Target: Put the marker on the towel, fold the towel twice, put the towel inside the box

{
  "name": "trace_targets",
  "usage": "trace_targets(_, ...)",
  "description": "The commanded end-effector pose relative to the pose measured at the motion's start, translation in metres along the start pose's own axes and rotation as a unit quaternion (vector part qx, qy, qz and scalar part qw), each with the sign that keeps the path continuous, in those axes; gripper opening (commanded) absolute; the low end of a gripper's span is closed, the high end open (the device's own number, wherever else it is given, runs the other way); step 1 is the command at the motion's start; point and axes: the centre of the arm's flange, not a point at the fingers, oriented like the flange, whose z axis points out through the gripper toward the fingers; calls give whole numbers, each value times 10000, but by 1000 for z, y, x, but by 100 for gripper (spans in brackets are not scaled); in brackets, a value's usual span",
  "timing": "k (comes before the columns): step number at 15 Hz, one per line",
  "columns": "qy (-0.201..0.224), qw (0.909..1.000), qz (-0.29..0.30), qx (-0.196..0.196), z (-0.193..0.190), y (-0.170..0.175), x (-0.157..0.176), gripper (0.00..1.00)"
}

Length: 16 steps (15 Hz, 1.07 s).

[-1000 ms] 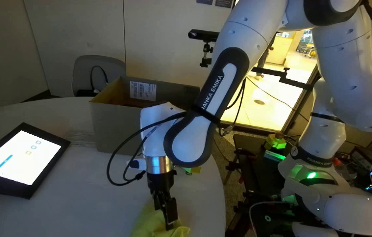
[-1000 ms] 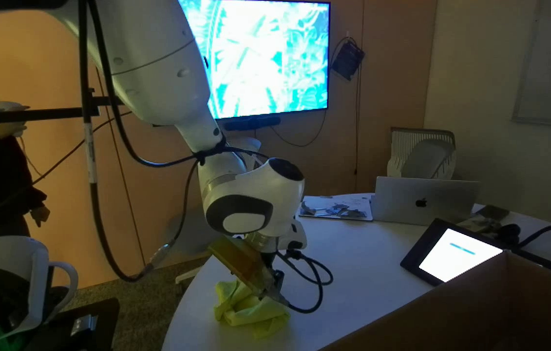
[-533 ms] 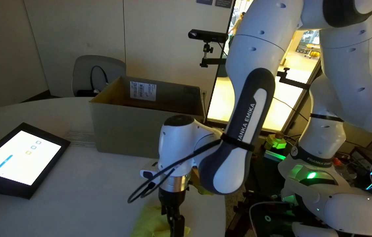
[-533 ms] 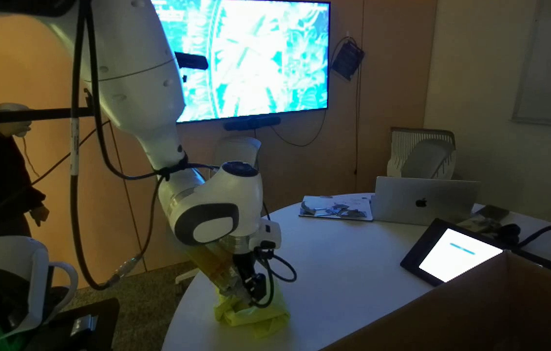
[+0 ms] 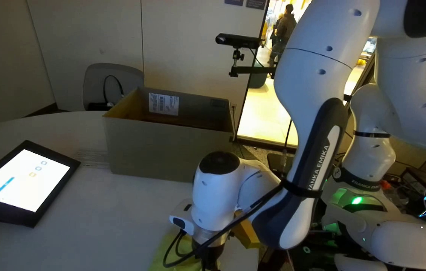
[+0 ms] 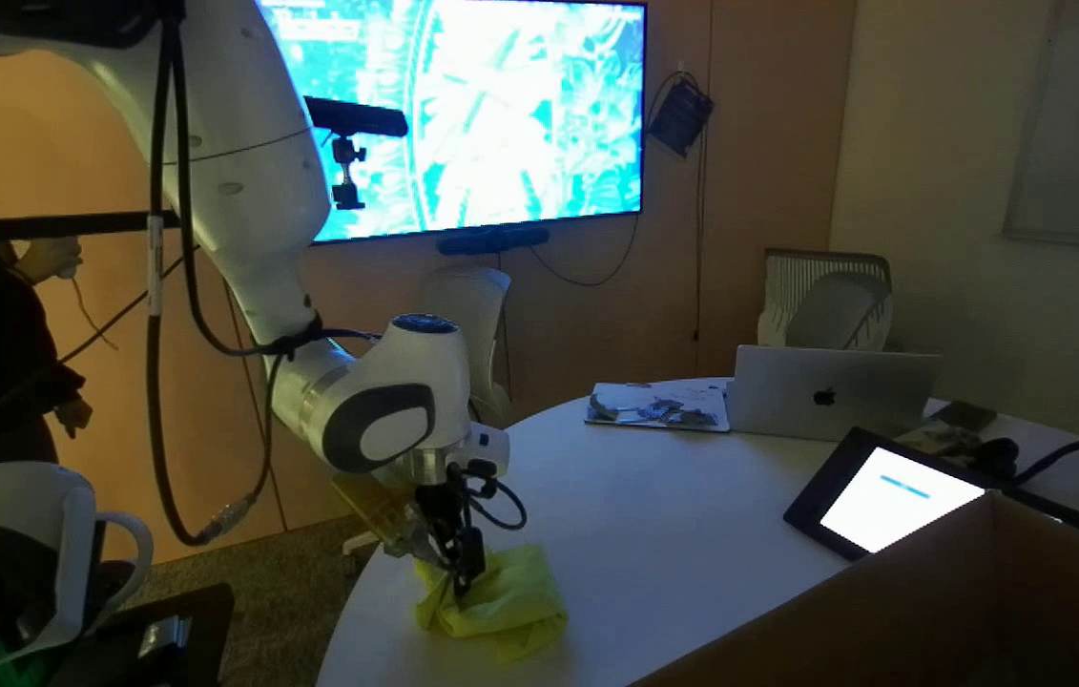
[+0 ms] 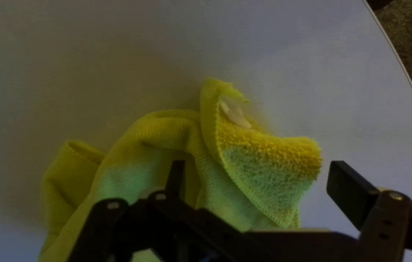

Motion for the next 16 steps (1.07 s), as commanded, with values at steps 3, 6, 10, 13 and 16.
trace_targets(3, 432, 9982, 287, -296, 2, 3, 12, 100)
trace_targets(6, 424, 9979, 254, -429, 11, 11, 14, 100)
trace_targets(10, 447, 9974, 345, -442, 43, 15, 21, 100)
trace_targets(13, 354, 9968, 547, -459, 66, 24, 30, 100)
trace_targets(16, 287, 9964, 625, -490, 78, 32, 35, 100)
